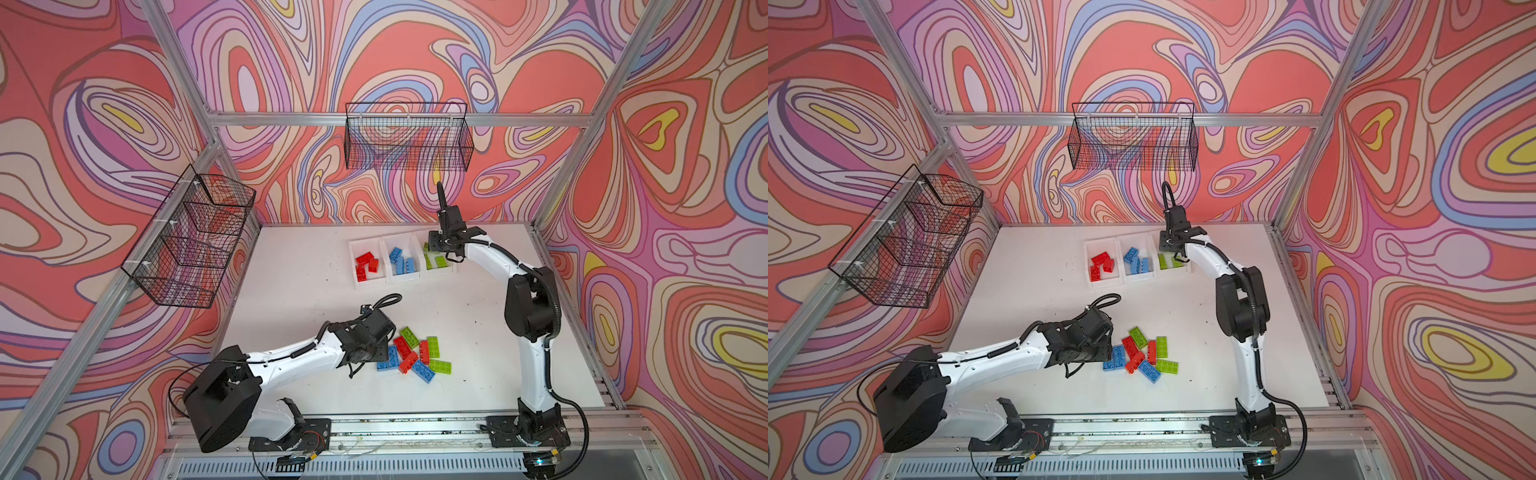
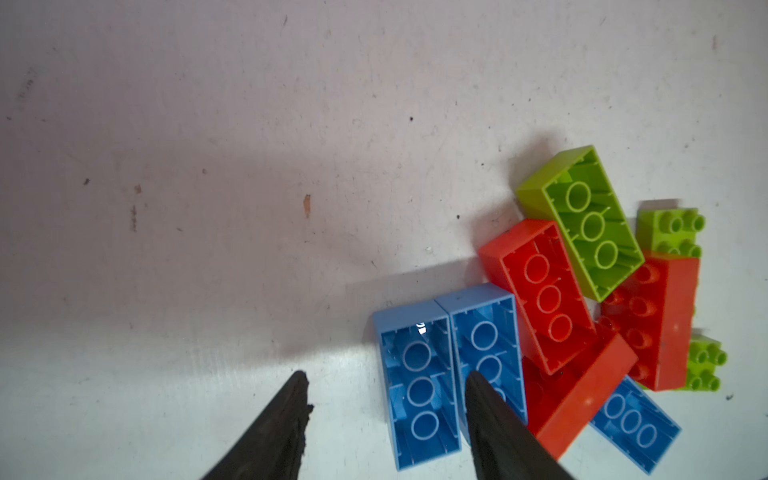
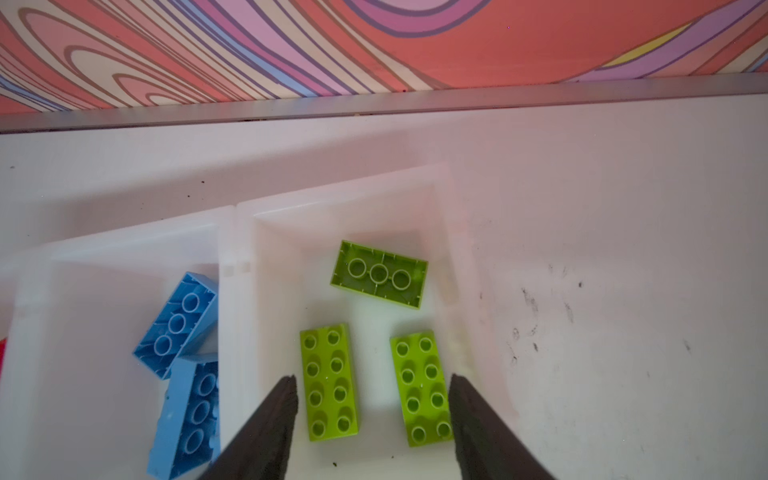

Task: Sort the legos into containers by color
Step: 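Grasp a blue brick at the pile edge with the left gripper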

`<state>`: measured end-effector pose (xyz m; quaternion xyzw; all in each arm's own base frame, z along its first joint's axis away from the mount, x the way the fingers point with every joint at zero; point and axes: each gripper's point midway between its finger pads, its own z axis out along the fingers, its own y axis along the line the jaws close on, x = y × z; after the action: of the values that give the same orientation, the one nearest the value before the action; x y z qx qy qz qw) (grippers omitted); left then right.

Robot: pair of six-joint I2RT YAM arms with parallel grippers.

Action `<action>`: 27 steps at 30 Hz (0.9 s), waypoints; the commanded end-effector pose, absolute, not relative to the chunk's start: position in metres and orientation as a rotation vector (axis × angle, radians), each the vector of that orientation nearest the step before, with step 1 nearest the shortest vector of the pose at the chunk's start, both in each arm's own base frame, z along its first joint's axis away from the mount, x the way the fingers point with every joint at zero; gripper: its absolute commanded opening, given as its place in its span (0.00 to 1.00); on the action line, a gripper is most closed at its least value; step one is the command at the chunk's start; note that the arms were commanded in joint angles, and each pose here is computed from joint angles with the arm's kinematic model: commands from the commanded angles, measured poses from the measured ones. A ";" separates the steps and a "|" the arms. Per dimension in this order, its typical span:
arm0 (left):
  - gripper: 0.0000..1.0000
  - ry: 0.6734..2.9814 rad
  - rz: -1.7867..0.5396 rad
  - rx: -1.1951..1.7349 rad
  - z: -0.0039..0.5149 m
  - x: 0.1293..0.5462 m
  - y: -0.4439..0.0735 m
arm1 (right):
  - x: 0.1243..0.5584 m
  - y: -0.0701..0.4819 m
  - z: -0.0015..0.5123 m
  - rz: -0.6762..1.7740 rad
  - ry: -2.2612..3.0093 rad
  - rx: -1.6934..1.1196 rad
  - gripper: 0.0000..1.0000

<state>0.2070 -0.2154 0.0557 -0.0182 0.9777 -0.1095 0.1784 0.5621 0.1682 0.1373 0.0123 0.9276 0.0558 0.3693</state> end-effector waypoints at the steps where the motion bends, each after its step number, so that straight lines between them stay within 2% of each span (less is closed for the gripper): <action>1: 0.63 2.779 -0.274 -0.089 0.047 0.199 -0.208 | 0.559 0.168 0.157 0.169 2.337 0.041 0.61; 6: 0.61 2.801 -0.280 -0.080 0.037 0.195 -0.209 | 0.556 0.167 0.156 0.181 2.335 0.053 0.60; 13: 0.53 2.797 -0.249 -0.094 0.030 0.193 -0.201 | 0.552 0.166 0.152 0.185 2.340 0.064 0.59; 21: 0.43 2.762 -0.162 -0.123 0.036 0.205 -0.170 | 0.550 0.165 0.154 0.186 2.340 0.069 0.58; 25: 0.44 2.736 -0.150 -0.094 0.051 0.215 -0.160 | 0.547 0.163 0.155 0.182 2.340 0.072 0.58; 27: 0.49 2.736 -0.151 -0.048 0.058 0.217 -0.163 | 0.545 0.163 0.155 0.182 2.341 0.072 0.58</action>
<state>0.2162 -0.1684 0.0484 -0.0448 0.9769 -0.0733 0.1955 0.5478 0.1650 0.1356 0.0226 0.9269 0.0659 0.3687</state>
